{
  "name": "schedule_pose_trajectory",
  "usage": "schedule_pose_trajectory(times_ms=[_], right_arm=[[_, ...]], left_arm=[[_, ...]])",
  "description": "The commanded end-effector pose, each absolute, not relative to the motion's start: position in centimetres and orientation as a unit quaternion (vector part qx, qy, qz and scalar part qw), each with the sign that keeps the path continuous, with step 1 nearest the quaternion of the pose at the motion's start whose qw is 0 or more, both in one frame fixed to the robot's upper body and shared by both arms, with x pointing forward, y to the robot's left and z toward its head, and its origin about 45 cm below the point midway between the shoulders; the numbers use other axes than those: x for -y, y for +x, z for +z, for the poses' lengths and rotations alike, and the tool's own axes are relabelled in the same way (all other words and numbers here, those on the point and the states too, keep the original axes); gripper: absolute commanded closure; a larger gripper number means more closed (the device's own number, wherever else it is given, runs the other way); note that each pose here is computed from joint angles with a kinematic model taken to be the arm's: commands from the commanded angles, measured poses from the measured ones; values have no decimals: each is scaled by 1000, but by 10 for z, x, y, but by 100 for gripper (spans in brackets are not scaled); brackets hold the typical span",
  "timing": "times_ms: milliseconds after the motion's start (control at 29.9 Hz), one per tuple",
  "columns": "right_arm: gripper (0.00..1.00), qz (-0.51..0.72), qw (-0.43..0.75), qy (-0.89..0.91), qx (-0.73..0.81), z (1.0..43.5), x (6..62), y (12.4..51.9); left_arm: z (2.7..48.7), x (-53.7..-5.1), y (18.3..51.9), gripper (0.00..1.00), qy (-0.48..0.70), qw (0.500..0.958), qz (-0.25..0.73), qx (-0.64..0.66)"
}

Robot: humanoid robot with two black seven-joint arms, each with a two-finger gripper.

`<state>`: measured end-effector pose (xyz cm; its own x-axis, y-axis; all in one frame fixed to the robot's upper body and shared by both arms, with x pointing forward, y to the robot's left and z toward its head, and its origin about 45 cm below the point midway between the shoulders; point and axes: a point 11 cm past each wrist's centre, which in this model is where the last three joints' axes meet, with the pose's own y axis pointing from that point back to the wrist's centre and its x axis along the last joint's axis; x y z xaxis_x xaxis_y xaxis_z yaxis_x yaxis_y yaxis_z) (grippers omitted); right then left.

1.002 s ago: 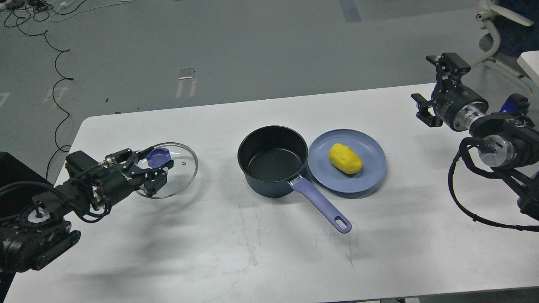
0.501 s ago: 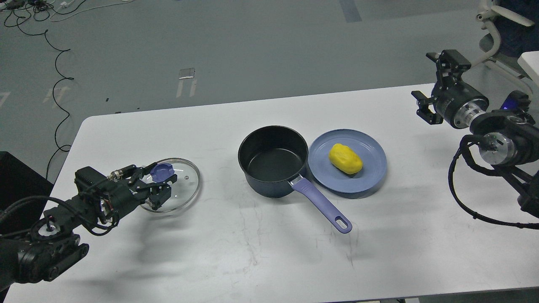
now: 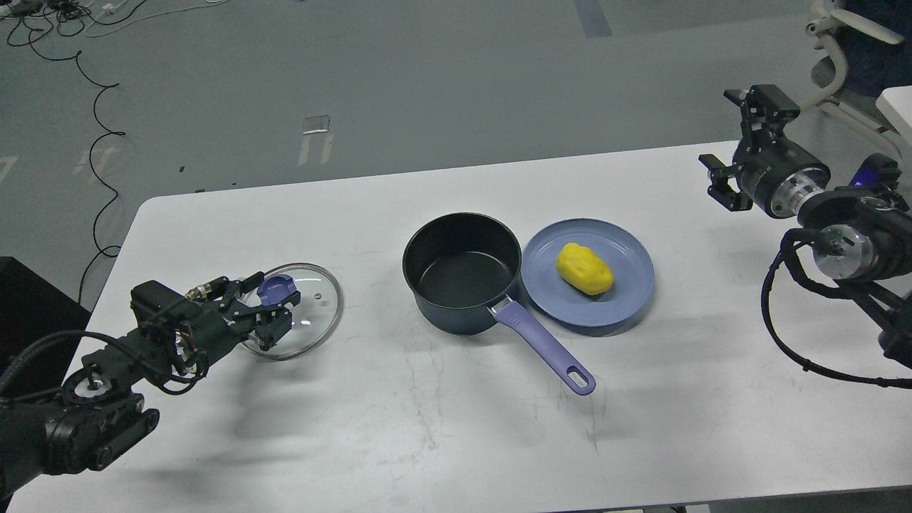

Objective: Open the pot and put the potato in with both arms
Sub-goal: 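Lower the lid onto the table beside the pot and release, then raise the left arm away and reach the right gripper to the potato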

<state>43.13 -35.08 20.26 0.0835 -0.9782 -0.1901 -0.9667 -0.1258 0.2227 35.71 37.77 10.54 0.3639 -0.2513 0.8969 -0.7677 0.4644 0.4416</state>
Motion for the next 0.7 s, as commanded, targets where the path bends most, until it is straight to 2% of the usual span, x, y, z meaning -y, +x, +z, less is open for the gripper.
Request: schedule_pose_trajectory(times_ms=[0,167,301,367,401,501,568,668], right_arm=[[0,-147,19,736,660,203,350,432],[0,-140,21,742,655,205,348,432],[0,-95,58,770,629,212,329,438],[0,-6,133,802,582,220,309,442],[0,-5,133,802,582,220,309,442],[0,146,199,838,487,239,280,436],[0,233,256,844,410,240,264,426],[0,299,315,832,345,231,259,419]], left_arm=[[104,-376,357,3,479,673,192,530],[120,-377,370,2,468,672,240,521],[184,-384,417,2,434,648,357,515],[228,-379,446,2,391,636,433,506],[228,-379,446,2,391,636,433,505],[277,-364,478,2,324,685,500,419],[304,-345,495,2,235,738,545,322],[326,-331,504,2,149,768,571,249]])
